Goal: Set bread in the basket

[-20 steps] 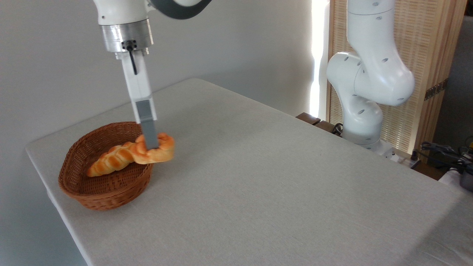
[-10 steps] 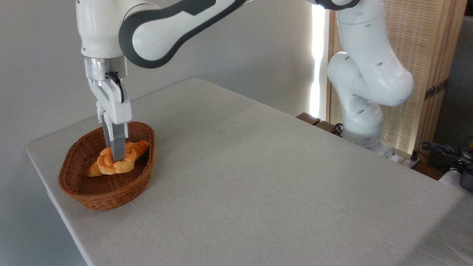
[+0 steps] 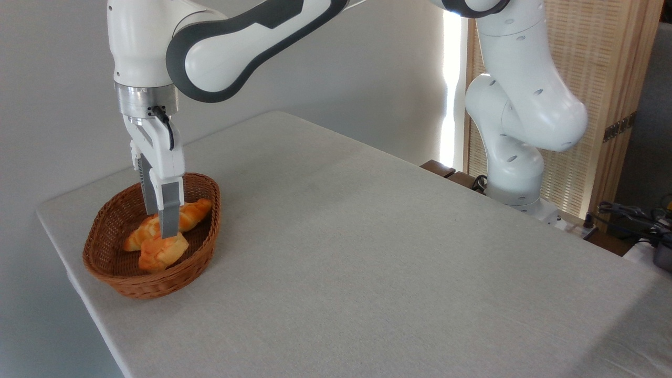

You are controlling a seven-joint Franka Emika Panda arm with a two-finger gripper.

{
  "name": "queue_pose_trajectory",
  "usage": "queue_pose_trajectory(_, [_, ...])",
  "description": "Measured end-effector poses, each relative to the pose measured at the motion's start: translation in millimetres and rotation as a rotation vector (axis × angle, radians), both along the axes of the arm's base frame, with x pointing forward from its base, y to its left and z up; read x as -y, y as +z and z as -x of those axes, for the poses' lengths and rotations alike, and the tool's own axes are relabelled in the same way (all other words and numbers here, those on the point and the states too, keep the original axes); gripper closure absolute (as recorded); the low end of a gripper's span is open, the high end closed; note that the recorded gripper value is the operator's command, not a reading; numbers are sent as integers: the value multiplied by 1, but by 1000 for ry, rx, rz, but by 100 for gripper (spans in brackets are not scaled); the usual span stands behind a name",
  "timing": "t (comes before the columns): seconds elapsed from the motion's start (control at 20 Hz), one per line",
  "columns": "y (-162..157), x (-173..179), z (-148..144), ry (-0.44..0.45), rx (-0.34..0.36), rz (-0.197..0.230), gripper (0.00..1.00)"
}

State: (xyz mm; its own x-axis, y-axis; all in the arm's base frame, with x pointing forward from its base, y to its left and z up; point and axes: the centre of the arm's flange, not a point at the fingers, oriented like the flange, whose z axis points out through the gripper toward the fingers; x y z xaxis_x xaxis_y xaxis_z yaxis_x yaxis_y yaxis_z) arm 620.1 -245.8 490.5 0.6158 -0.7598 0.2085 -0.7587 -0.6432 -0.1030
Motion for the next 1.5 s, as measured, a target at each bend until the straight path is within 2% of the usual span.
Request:
queue_pose_trajectory(0.25, [3, 0, -1, 1, 5, 2, 0])
queue_pose_trajectory(0.4, [19, -11, 2, 16, 0, -11, 0])
queue_pose_trajectory(0.55, [55, -60, 8, 45, -27, -61, 0])
queue_pose_trajectory(0.6, [69, -83, 12, 47, -39, -59, 0])
queue_pose_trajectory(0.75, [112, -158, 30, 41, -81, -4, 0])
queue_pose_trajectory(0.85, [132, -187, 47, 51, -114, 8, 0])
queue_pose_trajectory(1.0, [143, -197, 65, 61, -165, 3, 0])
queue_pose_trajectory(1.2, [135, -204, 69, 72, -217, -1, 0])
queue_pose_trajectory(1.5, [133, -211, 69, 82, -229, -1, 0])
